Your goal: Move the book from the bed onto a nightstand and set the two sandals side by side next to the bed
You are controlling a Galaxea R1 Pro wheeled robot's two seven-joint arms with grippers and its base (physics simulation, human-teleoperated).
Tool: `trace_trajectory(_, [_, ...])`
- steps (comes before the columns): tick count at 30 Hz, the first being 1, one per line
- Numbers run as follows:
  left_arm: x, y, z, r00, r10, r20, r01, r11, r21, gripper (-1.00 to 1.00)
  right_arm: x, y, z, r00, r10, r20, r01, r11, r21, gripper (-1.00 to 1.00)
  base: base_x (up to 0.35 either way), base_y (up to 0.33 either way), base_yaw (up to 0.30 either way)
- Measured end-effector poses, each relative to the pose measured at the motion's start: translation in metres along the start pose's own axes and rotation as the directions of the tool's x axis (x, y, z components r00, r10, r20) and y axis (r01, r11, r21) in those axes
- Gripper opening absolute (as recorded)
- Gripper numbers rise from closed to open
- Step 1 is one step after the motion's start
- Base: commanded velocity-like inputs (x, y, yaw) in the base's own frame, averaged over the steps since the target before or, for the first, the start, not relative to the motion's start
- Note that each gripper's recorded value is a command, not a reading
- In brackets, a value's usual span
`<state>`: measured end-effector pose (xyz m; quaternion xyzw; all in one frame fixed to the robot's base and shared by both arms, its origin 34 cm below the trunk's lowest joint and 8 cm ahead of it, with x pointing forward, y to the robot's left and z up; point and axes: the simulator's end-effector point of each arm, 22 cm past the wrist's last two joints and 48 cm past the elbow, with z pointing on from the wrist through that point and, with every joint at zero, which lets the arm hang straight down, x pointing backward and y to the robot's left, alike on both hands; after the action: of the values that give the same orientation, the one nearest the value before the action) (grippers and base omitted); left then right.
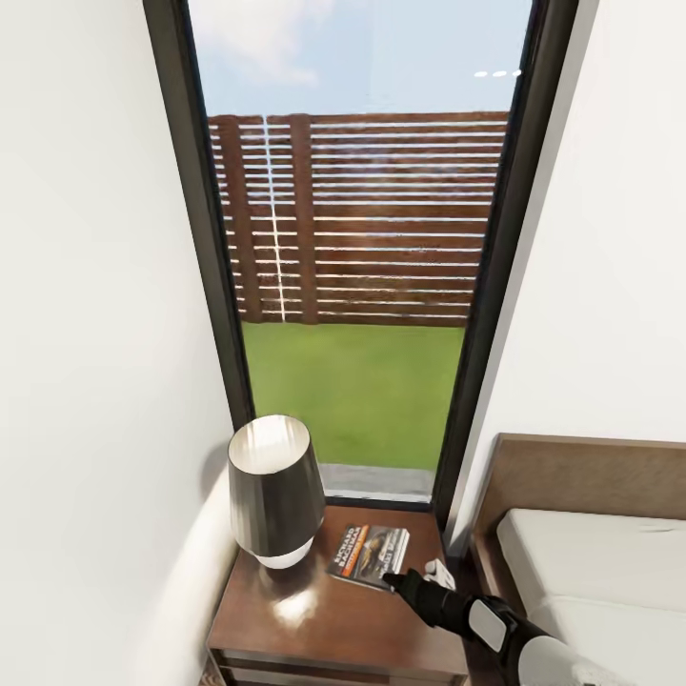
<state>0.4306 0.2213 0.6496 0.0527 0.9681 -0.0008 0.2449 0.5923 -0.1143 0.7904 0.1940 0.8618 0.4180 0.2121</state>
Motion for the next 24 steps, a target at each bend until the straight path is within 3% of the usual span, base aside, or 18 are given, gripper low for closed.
trace_trajectory(6, [0.0, 0.001, 0.005, 1.0, 0.0, 0.004, 0.0, 1.0, 0.0, 1.0, -0.003, -0.011, 0.004, 1.0, 0.017, 0.009, -0.017, 0.999, 0.036, -1.0, 0.0, 0.0, 0.0])
trace_trajectory(24, [-0.002, 0.0, 0.023, 1.0, -0.001, 0.024, 0.001, 1.0, 0.001, 1.0, -0.006, -0.026, 0.016, 0.999, 0.03, 0.016, -0.031, 0.999, 0.044, -1.0, 0.0, 0.0, 0.0])
